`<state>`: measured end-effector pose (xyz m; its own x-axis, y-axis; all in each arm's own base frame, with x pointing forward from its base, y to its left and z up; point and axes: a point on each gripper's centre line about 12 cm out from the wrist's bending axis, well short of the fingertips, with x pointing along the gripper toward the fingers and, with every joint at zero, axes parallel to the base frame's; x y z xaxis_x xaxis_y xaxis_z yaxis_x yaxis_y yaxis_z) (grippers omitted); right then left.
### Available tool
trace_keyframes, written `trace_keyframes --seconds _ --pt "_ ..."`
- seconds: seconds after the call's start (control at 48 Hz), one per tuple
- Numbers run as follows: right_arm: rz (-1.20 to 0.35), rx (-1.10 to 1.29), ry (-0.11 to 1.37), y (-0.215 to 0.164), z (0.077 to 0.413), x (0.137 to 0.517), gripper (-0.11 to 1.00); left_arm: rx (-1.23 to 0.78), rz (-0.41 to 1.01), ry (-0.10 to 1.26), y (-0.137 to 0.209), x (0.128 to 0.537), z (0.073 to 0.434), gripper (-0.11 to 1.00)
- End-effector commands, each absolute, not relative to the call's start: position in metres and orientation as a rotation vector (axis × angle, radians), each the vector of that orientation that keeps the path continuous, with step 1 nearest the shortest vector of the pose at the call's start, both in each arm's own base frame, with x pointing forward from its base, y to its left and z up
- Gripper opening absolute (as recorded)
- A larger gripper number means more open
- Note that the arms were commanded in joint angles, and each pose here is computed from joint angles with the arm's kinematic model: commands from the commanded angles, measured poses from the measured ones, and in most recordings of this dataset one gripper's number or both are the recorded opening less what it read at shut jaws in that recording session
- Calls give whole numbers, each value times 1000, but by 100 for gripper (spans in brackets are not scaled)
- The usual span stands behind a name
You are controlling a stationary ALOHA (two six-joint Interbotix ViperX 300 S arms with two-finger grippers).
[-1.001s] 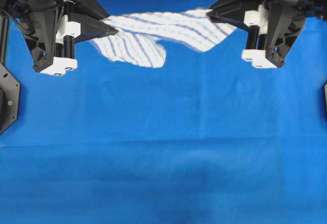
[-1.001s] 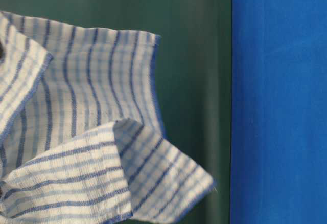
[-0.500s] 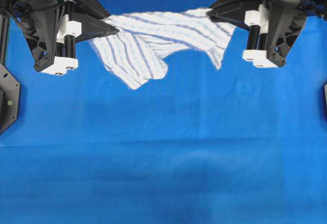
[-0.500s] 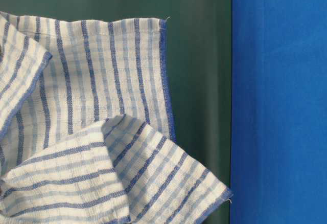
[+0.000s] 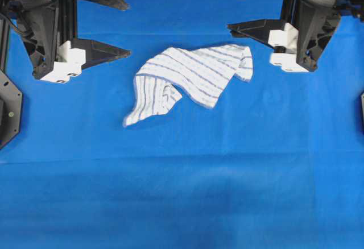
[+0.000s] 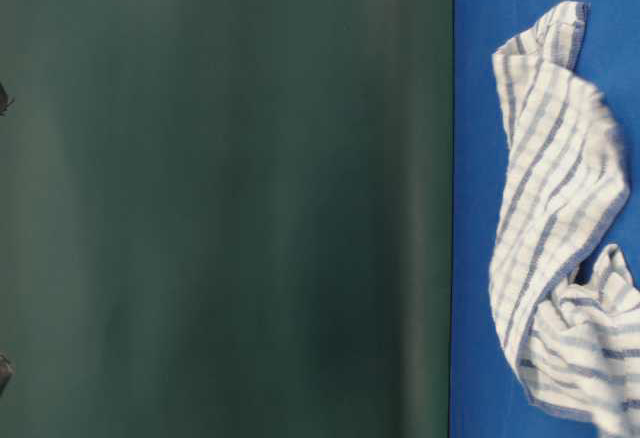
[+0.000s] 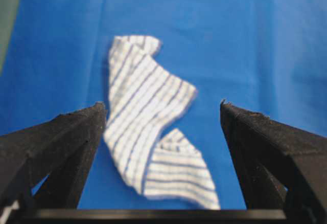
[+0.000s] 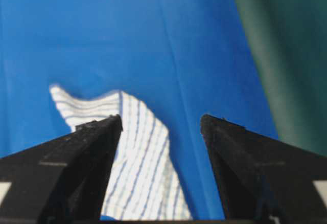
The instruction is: Lift the towel with both arms.
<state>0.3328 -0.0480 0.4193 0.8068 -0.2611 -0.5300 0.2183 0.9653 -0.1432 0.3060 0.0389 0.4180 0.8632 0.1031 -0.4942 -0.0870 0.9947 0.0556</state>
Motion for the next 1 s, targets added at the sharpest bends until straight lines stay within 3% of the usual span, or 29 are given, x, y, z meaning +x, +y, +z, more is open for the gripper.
trace_keyframes --seconds 0.0,0.48,0.98 --pt "-257 -76 553 -48 424 330 65 29 103 492 39 305 420 90" --pt "-226 9 638 -42 324 334 65 20 86 565 35 318 303 90" --pt "-180 91 764 -35 205 363 65 27 39 716 20 329 184 90"
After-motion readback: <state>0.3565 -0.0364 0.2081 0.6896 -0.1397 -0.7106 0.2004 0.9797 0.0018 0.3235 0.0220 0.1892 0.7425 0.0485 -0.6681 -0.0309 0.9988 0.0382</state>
